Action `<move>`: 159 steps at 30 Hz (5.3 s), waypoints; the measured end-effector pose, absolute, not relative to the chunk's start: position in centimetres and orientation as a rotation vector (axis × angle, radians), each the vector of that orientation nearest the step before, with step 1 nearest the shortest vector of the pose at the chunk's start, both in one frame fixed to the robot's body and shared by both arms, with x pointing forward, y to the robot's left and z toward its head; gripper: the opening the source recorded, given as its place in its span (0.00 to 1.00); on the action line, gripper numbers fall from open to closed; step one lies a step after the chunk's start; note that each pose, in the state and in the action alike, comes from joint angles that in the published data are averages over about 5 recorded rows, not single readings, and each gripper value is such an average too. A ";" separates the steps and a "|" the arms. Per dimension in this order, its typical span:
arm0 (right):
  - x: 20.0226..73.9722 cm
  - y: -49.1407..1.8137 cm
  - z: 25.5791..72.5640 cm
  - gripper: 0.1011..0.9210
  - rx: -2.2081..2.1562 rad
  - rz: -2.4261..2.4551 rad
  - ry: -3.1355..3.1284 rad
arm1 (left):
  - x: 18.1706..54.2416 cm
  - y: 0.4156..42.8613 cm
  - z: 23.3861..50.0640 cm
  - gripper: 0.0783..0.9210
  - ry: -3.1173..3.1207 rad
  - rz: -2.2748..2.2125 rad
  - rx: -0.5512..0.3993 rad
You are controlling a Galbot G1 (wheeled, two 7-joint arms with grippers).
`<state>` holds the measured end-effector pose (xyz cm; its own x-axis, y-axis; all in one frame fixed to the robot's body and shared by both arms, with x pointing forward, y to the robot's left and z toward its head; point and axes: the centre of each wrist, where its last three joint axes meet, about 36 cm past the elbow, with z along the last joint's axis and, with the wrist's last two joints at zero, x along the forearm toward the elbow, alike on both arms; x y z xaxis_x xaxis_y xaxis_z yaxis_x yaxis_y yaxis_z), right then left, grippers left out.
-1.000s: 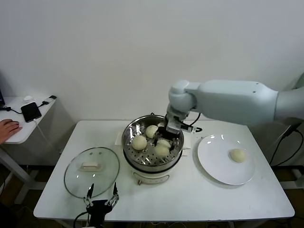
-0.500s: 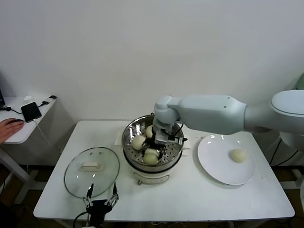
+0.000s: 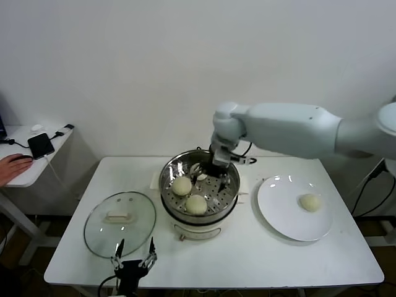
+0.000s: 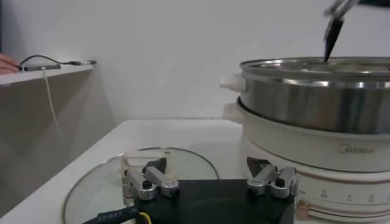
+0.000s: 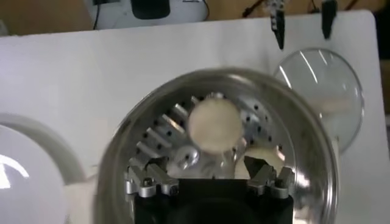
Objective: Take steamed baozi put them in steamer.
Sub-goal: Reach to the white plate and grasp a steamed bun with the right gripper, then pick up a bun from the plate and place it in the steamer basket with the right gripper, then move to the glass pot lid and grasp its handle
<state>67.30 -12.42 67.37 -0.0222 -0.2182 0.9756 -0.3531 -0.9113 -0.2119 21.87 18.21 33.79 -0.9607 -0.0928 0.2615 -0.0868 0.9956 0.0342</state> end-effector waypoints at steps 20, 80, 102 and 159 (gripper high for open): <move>68.2 -42.5 62.0 0.88 1.379 1.452 -1.243 | 21.3 19.0 34.5 0.88 -2.880 -0.034 0.142; 69.0 -32.4 69.6 0.69 1.305 1.357 -1.465 | 20.7 18.5 35.9 0.88 -2.905 -0.030 0.113; 64.8 -12.9 63.9 0.69 1.338 1.308 -1.418 | 21.3 18.2 36.4 0.88 -2.929 0.000 0.111; 56.5 -36.9 51.0 0.88 0.712 0.464 -3.042 | 23.5 20.7 34.4 0.88 -3.043 -0.270 0.102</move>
